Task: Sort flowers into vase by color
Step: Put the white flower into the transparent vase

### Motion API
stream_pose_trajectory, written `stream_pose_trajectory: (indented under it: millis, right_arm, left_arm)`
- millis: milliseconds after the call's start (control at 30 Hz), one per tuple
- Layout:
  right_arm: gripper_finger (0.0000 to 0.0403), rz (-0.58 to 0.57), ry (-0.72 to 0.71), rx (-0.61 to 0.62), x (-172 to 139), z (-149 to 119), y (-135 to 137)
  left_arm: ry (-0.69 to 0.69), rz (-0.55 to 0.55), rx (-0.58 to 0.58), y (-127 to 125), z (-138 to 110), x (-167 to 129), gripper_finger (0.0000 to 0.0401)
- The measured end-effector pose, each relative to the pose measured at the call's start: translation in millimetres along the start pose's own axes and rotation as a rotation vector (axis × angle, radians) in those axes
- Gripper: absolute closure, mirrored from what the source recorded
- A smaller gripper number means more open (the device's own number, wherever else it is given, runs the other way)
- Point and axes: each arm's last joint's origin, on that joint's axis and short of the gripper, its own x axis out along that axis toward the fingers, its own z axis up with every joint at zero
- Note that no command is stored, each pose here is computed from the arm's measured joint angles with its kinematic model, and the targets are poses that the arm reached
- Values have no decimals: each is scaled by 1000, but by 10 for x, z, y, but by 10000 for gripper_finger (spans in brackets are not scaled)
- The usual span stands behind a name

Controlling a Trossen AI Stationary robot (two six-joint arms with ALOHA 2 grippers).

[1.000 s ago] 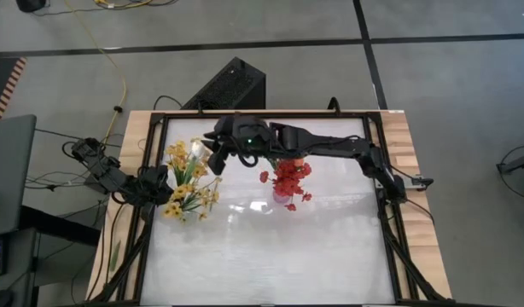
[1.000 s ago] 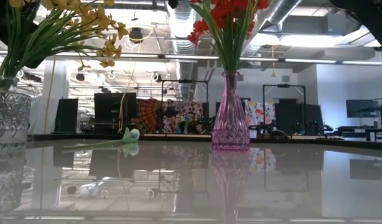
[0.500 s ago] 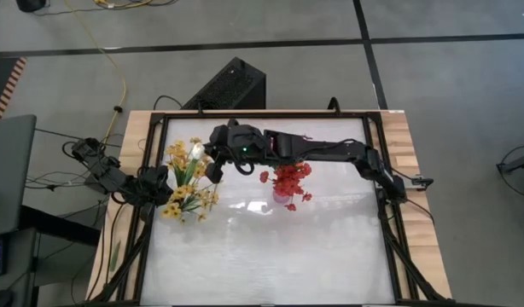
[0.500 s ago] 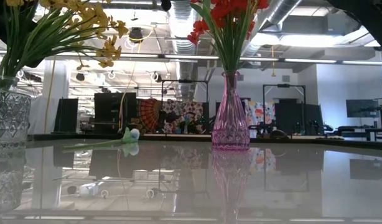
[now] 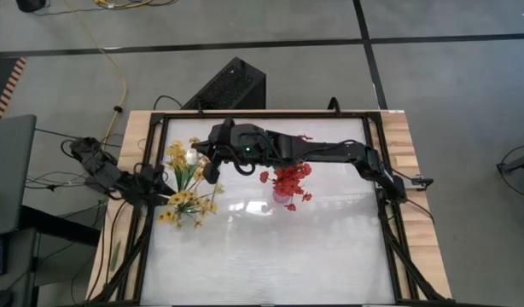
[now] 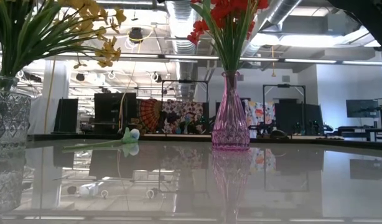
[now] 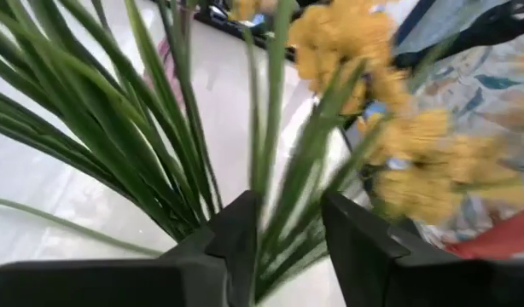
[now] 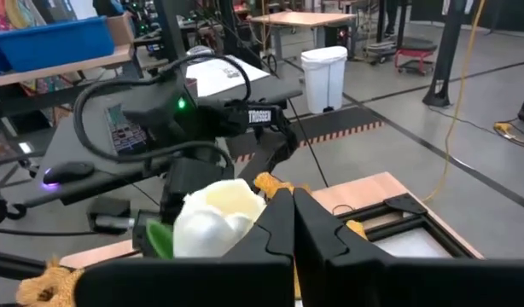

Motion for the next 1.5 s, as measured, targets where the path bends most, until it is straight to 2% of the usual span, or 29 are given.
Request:
stream_pose_trajectory:
  millis: [200, 500, 600, 800, 900, 1033, 1233, 1367, 1433, 1500]
  right_arm:
    - [372, 19, -11, 2, -12, 4, 58]
    - [378, 86, -21, -15, -37, 3, 173]
    - [377, 97, -20, -50, -51, -8, 226]
    - [377, 110, -30, -76, -124, 43, 287]
    - [377, 124, -85, -63, -252, 227, 315]
    - [377, 150, -144, -49, -481, 442, 375]
    - [376, 204, -144, -54, -900, 662, 545]
    - [376, 211, -88, -71, -1218, 723, 699]
    - [376, 174, -54, -86, -1340, 703, 787]
    - [376, 134, -25, -103, -1428, 667, 869]
  left_arm:
    - [21, -22, -7, -18, 182, -256, 263]
    - [-112, -82, -35, -76, 499, -589, 262]
    - [-178, -41, -37, -66, 580, -678, 262]
    - [-330, 159, -153, 17, 700, -859, 263]
    - [-365, 244, -190, 70, 718, -943, 266]
    - [-389, 338, -296, 156, 700, -1044, 273]
    - [-378, 445, -394, 347, 615, -1075, 286]
    - [-363, 445, -473, 514, 572, -1027, 289]
    - [-383, 398, -507, 562, 612, -985, 289]
    - [-395, 339, -478, 576, 693, -937, 290]
